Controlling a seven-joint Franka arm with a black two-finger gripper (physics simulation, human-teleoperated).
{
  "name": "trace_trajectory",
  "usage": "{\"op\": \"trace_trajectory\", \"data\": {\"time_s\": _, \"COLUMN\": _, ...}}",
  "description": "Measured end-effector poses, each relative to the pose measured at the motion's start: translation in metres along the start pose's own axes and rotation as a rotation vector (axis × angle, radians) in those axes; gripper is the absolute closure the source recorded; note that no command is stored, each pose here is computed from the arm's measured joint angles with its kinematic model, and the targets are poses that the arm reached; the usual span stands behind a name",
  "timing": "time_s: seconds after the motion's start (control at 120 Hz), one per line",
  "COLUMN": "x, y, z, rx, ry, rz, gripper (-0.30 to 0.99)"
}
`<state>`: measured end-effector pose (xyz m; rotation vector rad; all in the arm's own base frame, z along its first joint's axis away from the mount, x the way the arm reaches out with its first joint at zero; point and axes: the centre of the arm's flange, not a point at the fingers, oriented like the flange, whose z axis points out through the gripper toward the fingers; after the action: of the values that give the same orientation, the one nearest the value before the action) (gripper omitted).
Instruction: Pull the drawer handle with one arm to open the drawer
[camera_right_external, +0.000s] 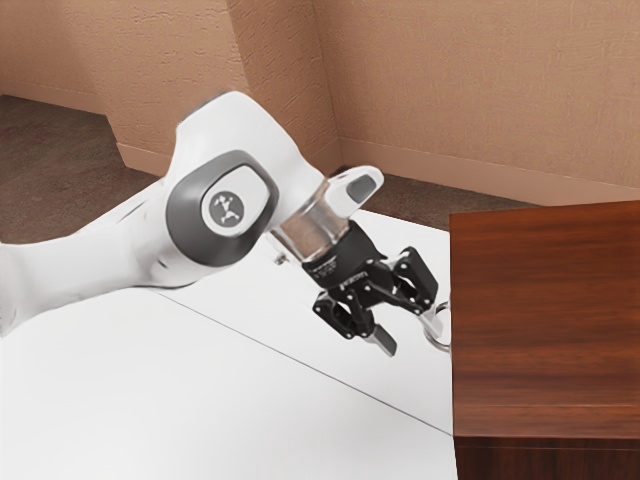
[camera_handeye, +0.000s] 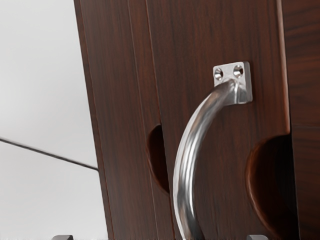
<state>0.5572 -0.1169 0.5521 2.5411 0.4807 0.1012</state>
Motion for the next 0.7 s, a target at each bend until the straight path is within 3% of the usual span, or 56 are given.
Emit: {"op": "trace_trajectory", "data": {"time_s": 0.7, "x": 0.010, "y": -0.009, "z": 0.009, "rx": -0.003, "ry": -0.009, "rz": 0.002, "gripper": 0.27}}
